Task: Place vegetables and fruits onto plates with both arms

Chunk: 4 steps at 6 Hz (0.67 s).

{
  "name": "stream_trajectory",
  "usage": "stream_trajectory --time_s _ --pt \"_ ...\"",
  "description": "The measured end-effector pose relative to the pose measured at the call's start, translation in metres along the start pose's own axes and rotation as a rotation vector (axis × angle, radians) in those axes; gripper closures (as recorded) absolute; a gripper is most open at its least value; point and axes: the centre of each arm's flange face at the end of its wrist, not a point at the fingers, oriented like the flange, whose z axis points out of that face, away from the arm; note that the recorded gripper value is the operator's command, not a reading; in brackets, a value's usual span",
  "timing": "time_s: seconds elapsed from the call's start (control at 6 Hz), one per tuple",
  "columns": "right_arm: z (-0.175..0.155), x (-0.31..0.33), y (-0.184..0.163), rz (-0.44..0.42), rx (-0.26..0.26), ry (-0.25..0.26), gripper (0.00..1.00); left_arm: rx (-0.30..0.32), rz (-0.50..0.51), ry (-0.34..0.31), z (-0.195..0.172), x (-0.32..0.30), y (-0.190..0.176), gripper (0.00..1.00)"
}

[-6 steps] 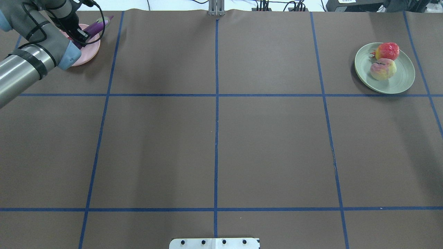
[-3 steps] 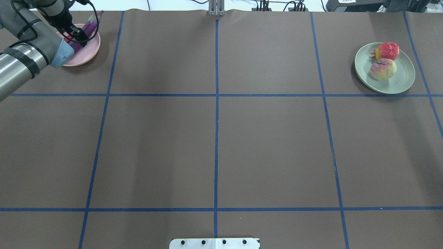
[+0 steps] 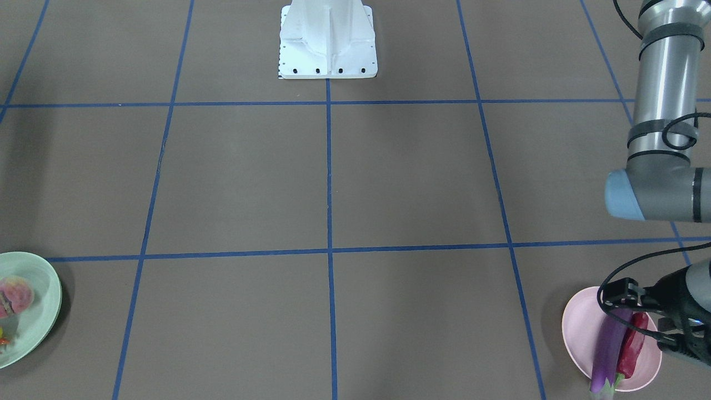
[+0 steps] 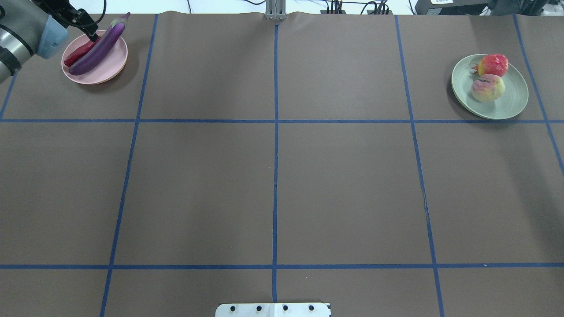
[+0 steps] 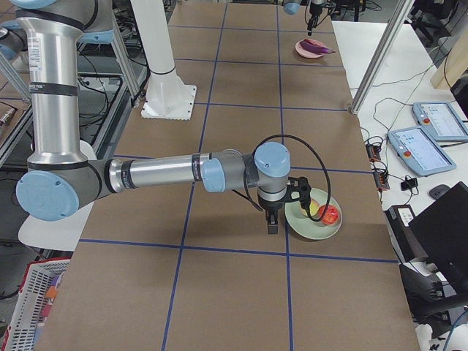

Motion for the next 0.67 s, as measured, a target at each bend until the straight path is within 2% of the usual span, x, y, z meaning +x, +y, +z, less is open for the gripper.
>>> stream_trajectory --time_s 0.33,0.67 --pt "-0.001 -0.001 0.0 -0.008 0.001 0.002 0.0 0.005 -0.085 0.014 -0.037 -0.046 0.07 0.0" --pt "0.012 0.0 0.006 -0.054 -0.026 0.03 0.0 0.023 -0.103 0.067 -0.052 -0.12 0.152 0.0"
